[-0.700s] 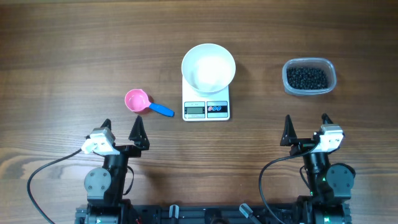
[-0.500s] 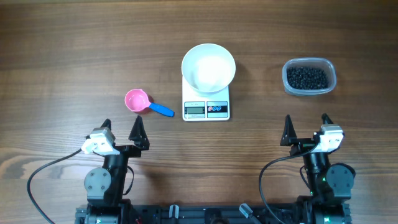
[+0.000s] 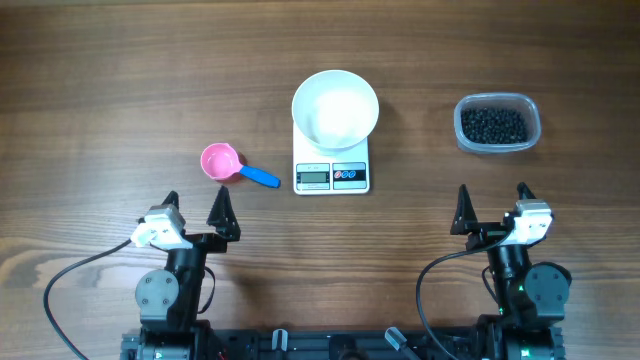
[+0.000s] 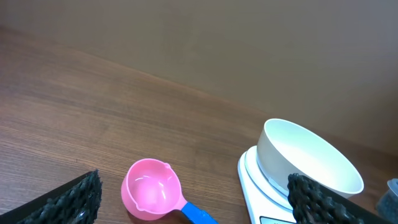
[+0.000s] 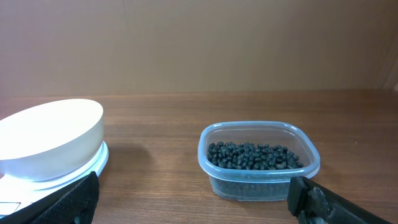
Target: Scoop item into bowl and weigh 150g on scale
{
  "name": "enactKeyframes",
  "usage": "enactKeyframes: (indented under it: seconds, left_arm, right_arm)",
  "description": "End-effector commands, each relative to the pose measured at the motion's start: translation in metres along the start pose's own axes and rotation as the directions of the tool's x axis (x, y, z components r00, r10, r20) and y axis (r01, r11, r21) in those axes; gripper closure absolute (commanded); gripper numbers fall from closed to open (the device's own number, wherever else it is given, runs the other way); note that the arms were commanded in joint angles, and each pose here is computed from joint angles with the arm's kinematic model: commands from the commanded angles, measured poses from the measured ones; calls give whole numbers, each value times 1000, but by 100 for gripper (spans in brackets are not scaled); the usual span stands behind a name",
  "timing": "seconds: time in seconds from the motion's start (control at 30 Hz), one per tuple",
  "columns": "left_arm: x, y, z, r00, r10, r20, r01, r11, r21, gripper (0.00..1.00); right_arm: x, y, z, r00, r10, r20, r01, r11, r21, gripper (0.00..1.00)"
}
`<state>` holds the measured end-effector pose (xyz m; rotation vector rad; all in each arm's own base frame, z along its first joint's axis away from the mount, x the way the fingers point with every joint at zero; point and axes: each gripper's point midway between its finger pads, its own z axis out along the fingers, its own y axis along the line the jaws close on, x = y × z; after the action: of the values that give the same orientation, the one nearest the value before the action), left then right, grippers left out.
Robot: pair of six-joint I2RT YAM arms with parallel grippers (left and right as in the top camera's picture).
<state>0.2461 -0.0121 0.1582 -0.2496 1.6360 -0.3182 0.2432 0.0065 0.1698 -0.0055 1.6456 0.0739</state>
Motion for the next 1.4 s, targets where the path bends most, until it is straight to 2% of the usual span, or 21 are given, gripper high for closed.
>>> enactKeyframes:
  seconds: [0.0,1.13,1.23,1.37]
  left_arm:
    - [1,3,0,1000,17,1,-17,1000,-11,0]
    - [-1,2,0,1000,17,9,-17,1000,-11,0]
    - [-9,-1,0,999,18,42,-18,1000,0,0]
    - [-42,-13,-4,983,17,180,-26,999,48,0]
  right_arm:
    - [-1,1,0,1000,-13,7,13,1000,-2,0]
    - [-1,1,0,1000,-13,7,13,1000,-2,0]
    - [-1,1,0,1000,-13,7,13,1000,-2,0]
    - [-1,1,0,1000,-13,7,13,1000,-2,0]
